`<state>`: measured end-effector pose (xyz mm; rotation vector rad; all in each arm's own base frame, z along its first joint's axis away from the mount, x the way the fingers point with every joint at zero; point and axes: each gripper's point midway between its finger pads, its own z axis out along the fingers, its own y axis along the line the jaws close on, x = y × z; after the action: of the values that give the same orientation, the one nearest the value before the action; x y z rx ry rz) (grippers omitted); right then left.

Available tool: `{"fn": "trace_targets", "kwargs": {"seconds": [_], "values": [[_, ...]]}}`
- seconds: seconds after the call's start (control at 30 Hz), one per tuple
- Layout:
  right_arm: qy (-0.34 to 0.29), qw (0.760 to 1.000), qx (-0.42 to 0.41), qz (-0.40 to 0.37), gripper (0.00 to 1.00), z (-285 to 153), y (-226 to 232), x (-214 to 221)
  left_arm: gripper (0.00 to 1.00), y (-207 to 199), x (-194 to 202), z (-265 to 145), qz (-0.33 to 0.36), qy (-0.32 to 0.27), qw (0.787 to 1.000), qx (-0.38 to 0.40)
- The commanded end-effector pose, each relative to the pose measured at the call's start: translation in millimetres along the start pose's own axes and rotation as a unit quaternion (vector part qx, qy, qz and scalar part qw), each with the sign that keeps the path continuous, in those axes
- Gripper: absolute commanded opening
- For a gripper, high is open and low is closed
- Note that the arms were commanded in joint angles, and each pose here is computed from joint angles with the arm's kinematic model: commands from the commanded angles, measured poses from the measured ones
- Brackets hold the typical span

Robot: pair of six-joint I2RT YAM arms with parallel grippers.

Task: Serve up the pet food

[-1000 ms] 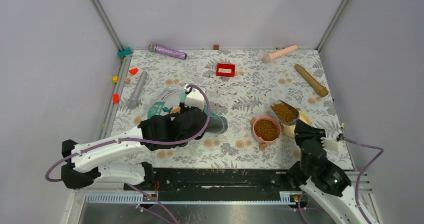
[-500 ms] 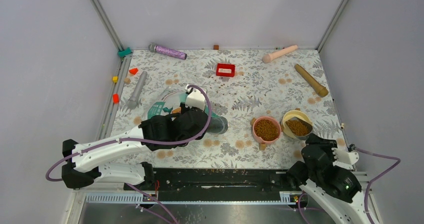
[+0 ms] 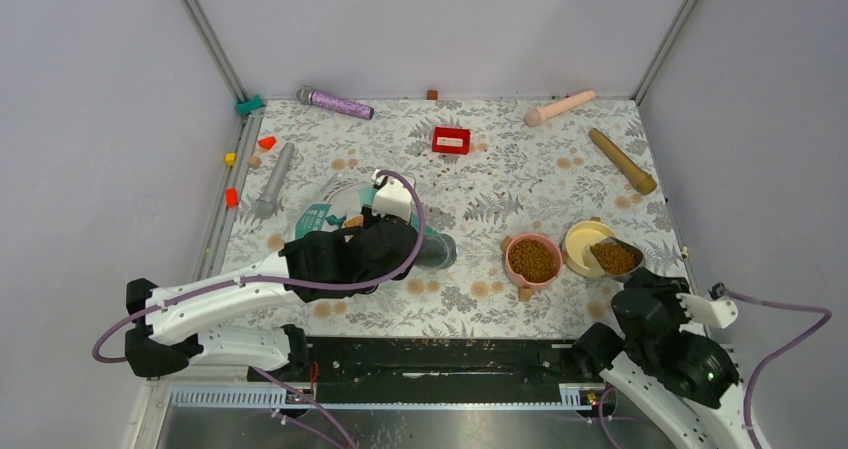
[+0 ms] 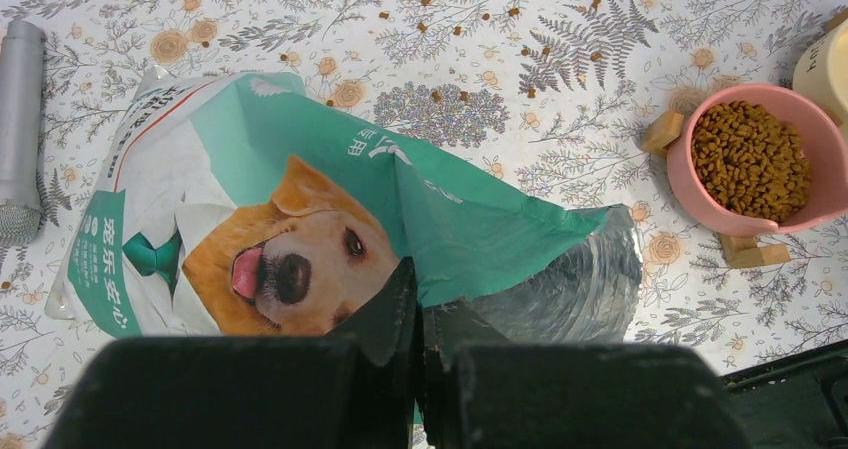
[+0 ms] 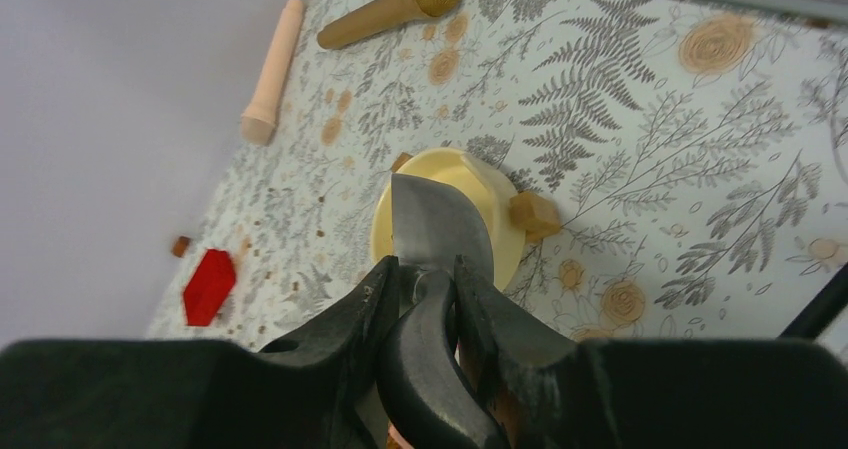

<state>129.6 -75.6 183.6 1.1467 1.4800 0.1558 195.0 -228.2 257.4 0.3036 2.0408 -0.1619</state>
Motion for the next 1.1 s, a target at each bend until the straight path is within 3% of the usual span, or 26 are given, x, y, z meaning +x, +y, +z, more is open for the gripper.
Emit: {"fn": "trace_targets", "kwargs": {"seconds": [0.0, 0.3, 0.5, 0.77, 0.9, 1.07], "values": [[-0.058, 0.997, 0.019, -0.043, 0.00, 5, 24, -21, 0.00, -6, -32, -7, -0.048, -0.042, 0.998, 0.017], [-0.054, 0.991, 0.024, -0.117, 0.00, 16, 48, 0, 0.00, -6, -32, -9, -0.048, -0.042, 0.998, 0.021], [-0.062, 0.978, 0.035, -0.197, 0.00, 17, 60, -5, 0.00, -5, -33, -10, -0.050, -0.044, 0.998, 0.021], [-0.053, 0.966, 0.046, -0.247, 0.00, 16, 60, -5, 0.00, -6, -32, -9, -0.048, -0.042, 0.998, 0.022], [-0.026, 0.952, 0.035, -0.302, 0.03, 10, 75, -10, 0.00, -6, -33, -9, -0.047, -0.042, 0.998, 0.021], [0.026, 0.904, 0.047, -0.423, 0.00, -5, 105, -29, 0.00, -7, -32, -9, -0.046, -0.041, 0.998, 0.023]]}}
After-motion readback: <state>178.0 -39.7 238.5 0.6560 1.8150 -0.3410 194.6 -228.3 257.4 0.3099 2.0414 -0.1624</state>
